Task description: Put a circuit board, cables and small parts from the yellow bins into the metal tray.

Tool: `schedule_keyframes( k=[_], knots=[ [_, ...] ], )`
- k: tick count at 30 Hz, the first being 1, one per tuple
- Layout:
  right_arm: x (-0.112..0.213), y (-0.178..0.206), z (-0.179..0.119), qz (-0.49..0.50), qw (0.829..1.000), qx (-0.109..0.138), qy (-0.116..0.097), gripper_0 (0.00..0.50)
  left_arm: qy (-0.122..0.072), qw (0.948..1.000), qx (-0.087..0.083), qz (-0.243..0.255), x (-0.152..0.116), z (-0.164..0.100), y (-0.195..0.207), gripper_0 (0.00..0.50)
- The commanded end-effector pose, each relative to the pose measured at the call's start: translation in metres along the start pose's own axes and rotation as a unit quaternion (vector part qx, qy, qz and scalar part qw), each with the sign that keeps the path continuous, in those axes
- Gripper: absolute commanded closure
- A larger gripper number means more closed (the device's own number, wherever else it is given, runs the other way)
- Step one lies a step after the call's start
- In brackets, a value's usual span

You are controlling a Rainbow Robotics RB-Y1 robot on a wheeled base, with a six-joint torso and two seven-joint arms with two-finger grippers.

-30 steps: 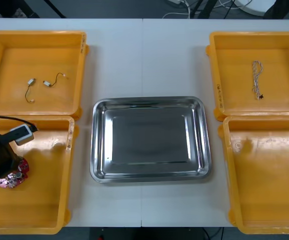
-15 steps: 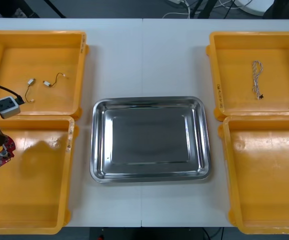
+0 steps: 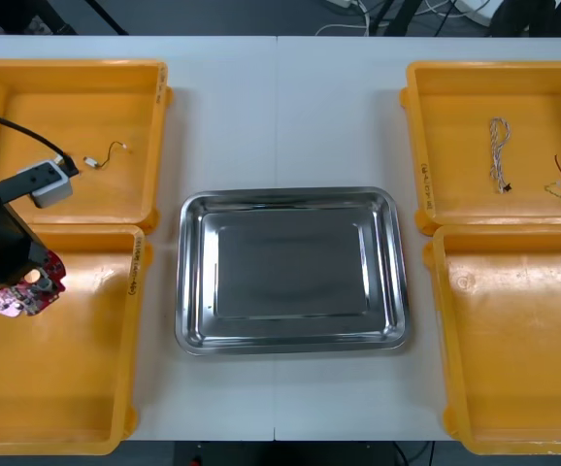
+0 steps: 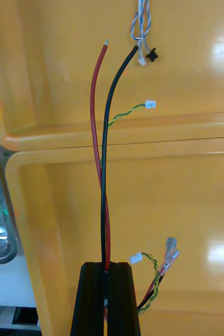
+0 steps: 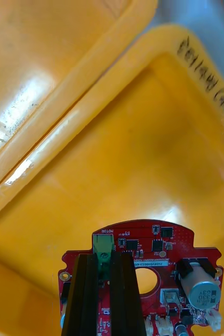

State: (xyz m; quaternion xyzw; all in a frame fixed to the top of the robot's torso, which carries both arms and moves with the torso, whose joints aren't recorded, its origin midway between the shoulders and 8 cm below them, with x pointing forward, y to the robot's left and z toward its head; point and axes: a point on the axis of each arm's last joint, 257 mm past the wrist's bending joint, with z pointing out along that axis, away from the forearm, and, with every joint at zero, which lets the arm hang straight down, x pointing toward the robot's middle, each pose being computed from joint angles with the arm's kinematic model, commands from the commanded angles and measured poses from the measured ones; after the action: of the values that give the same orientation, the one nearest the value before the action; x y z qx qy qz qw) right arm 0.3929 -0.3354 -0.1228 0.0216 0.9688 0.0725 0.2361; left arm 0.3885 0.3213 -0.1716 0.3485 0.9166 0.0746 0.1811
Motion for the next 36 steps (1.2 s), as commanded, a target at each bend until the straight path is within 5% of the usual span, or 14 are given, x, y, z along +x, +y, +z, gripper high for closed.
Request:
schedule_keyframes(
  k=[1,9,25,36],
  knots=[
    [-0.024,-0.003,-0.03,-0.1,0.994,0.019,-0.034,0.5,-0.041,0.9984,-0.014,-0.036,-0.038,-0.025,-0.013,0.5],
    [-0.026,0.011,-0.032,-0.19,0.981,0.006,-0.033,0.5,-0.06,0.9958,-0.009,-0.068,-0.068,-0.027,-0.047,0.5],
    [-0.015,0.072,-0.019,-0.292,0.956,-0.033,0.004,0.5,-0.087,0.987,-0.009,-0.135,-0.121,0.001,-0.115,0.5],
    [0.0,0.076,-0.016,-0.34,0.94,-0.021,0.024,0.5,-0.119,0.9758,0.011,-0.183,-0.154,0.03,-0.155,0.5]
  ],
)
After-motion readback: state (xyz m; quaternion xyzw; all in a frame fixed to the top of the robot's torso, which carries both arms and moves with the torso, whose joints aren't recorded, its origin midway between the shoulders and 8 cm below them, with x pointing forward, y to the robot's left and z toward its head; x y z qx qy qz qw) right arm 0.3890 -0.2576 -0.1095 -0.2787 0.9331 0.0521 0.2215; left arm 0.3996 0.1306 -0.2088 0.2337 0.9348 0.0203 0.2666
